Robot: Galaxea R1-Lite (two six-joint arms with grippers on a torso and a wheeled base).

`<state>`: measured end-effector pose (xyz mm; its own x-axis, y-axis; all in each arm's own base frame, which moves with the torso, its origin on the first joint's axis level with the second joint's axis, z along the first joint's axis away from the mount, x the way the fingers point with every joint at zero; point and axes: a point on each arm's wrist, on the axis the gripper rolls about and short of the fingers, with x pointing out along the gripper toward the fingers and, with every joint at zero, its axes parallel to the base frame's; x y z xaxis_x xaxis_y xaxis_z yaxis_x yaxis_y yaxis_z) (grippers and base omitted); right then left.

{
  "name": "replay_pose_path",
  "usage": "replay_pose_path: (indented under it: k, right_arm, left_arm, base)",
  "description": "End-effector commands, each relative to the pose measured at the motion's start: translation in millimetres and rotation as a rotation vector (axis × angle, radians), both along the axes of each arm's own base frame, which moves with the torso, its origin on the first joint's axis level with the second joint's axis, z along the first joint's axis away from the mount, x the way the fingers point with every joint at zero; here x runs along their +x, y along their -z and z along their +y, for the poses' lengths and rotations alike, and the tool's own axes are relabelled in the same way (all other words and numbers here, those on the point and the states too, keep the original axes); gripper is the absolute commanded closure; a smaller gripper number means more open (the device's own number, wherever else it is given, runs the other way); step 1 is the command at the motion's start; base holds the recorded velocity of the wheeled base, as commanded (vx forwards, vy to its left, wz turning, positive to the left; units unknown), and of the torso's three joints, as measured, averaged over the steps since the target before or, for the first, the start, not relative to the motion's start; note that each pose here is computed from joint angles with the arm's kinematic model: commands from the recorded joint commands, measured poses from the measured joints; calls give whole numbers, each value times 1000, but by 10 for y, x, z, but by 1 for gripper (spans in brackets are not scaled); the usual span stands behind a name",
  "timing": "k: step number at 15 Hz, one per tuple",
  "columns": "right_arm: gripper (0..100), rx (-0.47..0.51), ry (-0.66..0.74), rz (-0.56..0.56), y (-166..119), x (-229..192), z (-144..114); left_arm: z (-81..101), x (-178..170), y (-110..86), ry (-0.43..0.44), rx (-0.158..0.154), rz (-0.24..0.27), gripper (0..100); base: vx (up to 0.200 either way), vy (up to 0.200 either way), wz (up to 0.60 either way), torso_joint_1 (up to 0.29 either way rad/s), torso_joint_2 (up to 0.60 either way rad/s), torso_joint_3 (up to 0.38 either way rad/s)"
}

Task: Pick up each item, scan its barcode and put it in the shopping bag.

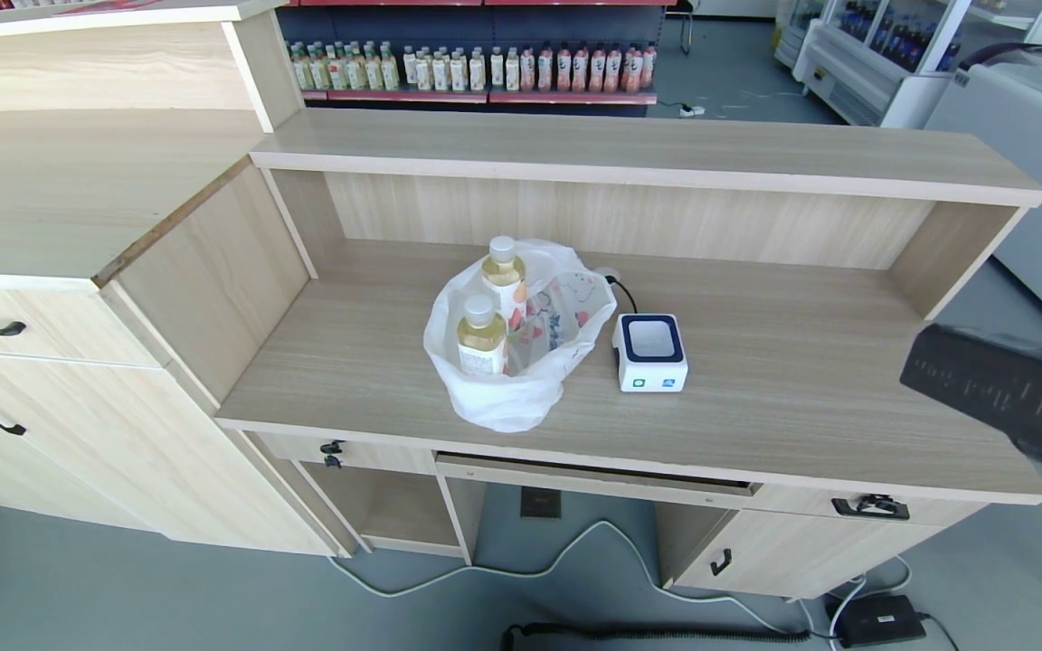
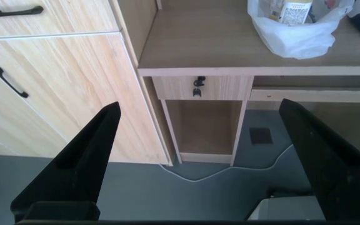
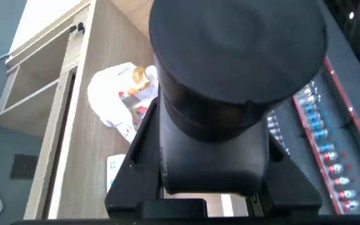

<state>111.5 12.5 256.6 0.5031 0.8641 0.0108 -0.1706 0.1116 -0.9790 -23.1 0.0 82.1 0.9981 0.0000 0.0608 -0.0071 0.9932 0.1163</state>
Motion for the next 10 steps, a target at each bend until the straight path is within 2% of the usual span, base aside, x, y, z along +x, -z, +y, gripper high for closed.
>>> replay_pose_path:
  k: [1, 3, 5, 6, 7, 9, 10]
  right_arm:
    - [100, 121, 290, 122, -113, 21, -119]
    - [100, 388, 611, 281, -168, 50, -186]
    - [100, 605, 922, 341, -142, 118, -286]
    - [100, 743, 1127, 388, -50, 206, -374]
    - [100, 808, 1254, 426, 55, 274, -430]
    - [100, 874, 1358, 493, 205, 395, -494]
    - [100, 895, 1363, 513, 226, 426, -502]
  left_arm:
    - [0, 0, 0, 0, 0, -1, 0]
    - [0, 0, 0, 0, -2, -1, 0]
    - [0, 0, 0, 0, 0, -1, 0]
    - [0, 0, 0, 0, 0, -1, 0]
    - [0, 0, 0, 0, 0, -1, 0]
    - [0, 0, 0, 0, 0, -1, 0]
    - [0, 0, 0, 0, 0, -1, 0]
  base:
    - [0, 0, 0, 0, 0, 0]
    - [0, 0, 0, 0, 0, 0]
    - [0, 0, 0, 0, 0, 0]
    - [0, 0, 0, 0, 0, 0]
    - [0, 0, 0, 0, 0, 0]
    - [0, 0, 0, 0, 0, 0]
    - [0, 0, 0, 0, 0, 0]
